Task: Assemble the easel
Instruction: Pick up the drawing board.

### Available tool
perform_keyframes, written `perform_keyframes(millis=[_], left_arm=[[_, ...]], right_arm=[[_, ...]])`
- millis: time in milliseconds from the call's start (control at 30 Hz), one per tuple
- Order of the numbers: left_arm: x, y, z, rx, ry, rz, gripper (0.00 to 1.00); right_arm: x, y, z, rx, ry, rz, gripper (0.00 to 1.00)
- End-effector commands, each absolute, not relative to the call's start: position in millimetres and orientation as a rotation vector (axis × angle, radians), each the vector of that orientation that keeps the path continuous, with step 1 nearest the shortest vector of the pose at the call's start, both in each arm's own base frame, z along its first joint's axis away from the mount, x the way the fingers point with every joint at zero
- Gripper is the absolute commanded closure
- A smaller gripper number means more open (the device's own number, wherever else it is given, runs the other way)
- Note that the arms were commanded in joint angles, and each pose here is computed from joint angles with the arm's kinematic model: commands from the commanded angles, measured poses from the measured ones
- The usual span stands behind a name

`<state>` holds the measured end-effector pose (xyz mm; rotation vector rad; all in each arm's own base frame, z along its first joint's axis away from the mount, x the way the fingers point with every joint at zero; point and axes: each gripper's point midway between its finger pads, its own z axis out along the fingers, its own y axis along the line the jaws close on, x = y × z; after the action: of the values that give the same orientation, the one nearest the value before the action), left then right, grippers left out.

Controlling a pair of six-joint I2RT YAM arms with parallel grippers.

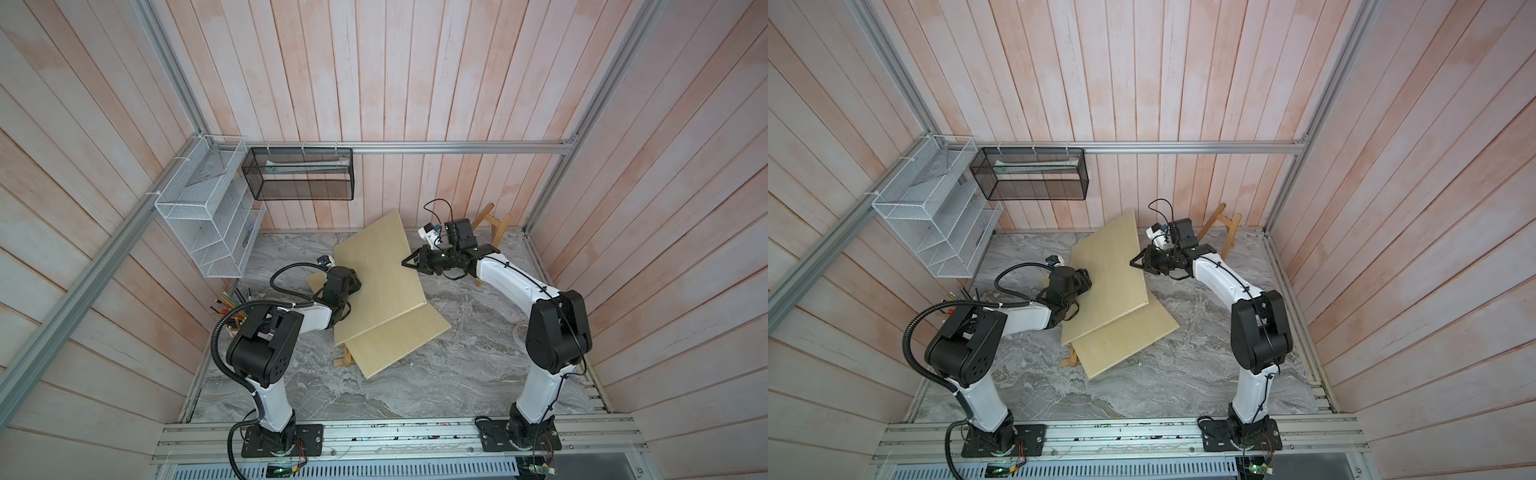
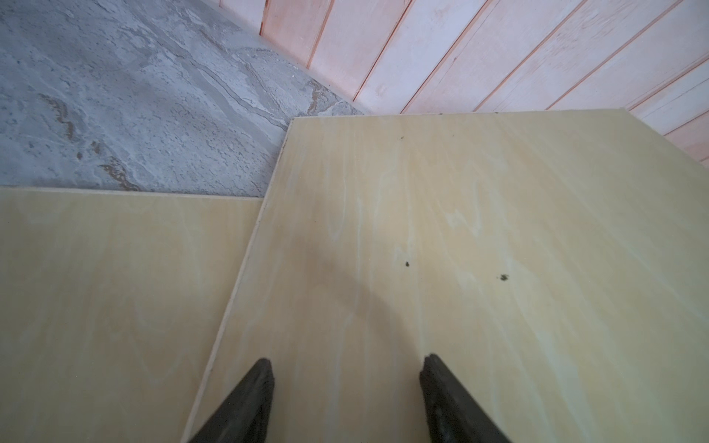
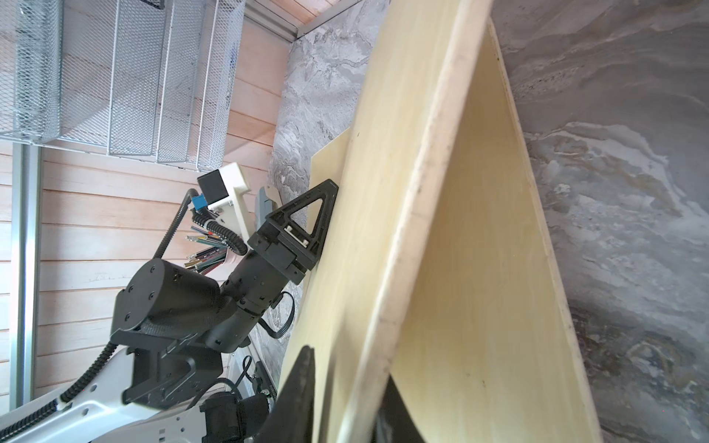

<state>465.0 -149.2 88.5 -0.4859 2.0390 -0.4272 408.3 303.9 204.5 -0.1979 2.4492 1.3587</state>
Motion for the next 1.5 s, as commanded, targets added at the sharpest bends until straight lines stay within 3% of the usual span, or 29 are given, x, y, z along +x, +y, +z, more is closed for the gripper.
perform_keyframes(millis=[0, 67, 333, 633, 933, 1467], left_arm=[[403, -194, 10, -0.294, 2.388, -0.484, 0.36], [404, -193, 14, -0.298, 2.381, -0.479, 0.35], [422, -180, 80, -0.356, 2.271, -0.498, 0.21], [437, -164, 147, -0.364, 2.152, -0.506, 0.18], [439, -164, 150, -0.374, 2.166, -0.504, 0.18], [444, -177, 142, -0.353, 2.191, -0.562, 0.18]], right_arm=[[380, 358, 247, -0.54, 2.251, 1.531, 0.93], [383, 356, 248, -0.527, 2.255, 1.509, 1.0], [405, 323, 298, -0.526, 2.121, 1.35, 1.0], [417, 262, 332, -0.596, 2.123, 0.934, 1.0], [431, 194, 313, -0.533, 2.257, 0.438, 1.0], [426, 137, 316, -0.464, 2.265, 0.116, 1.0]])
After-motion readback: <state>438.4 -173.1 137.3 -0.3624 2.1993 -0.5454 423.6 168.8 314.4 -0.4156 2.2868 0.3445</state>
